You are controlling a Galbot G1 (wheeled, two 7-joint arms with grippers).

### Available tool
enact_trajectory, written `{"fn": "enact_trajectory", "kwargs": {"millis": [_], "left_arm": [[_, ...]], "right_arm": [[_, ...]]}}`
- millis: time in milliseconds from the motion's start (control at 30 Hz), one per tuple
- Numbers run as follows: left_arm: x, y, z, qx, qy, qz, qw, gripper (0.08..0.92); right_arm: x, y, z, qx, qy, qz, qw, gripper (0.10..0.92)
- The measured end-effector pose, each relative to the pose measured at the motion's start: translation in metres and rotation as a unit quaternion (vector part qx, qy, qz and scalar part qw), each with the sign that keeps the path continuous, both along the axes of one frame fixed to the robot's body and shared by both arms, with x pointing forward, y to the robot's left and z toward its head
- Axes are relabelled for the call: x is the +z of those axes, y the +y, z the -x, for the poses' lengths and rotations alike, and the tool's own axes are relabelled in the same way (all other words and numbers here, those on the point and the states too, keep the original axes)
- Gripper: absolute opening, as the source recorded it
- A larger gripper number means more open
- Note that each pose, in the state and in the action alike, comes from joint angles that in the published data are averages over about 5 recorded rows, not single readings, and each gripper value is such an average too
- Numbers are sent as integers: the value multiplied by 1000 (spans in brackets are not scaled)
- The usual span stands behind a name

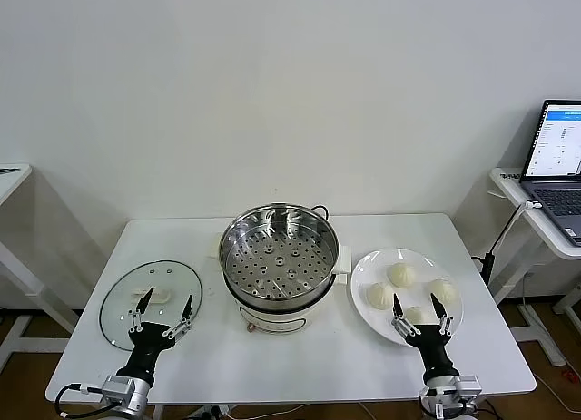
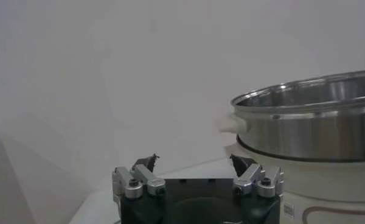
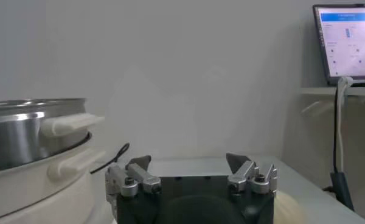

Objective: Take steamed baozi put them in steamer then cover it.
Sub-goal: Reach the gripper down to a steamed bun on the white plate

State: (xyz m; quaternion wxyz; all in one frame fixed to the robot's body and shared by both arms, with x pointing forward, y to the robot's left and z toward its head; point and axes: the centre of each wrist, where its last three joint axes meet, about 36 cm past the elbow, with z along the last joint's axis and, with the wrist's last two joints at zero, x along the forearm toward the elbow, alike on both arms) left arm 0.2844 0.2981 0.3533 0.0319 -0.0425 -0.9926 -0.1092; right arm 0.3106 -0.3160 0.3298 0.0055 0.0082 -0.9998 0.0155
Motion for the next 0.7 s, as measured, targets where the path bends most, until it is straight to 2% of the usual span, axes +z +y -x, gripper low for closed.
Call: {"fn": "enact_trajectory", "kwargs": {"millis": [167,333,533,700], "left_arm": [[1,1,0,-3,0,-3,1000,823],[4,1,0,-5,-4,-4,1000,823],[8,3,-1,-3,-9,-7,1000,823],[10,5,-1,2,-10,-7,1000,823]], "right_arm": [[15,-20,-19,25,11,57,998,823],[40,-55,-51,75,37,174,981,823],[77,-96,-98,151,75,322,932,823],[116,-118,-145,228,108,418,873,823]]}}
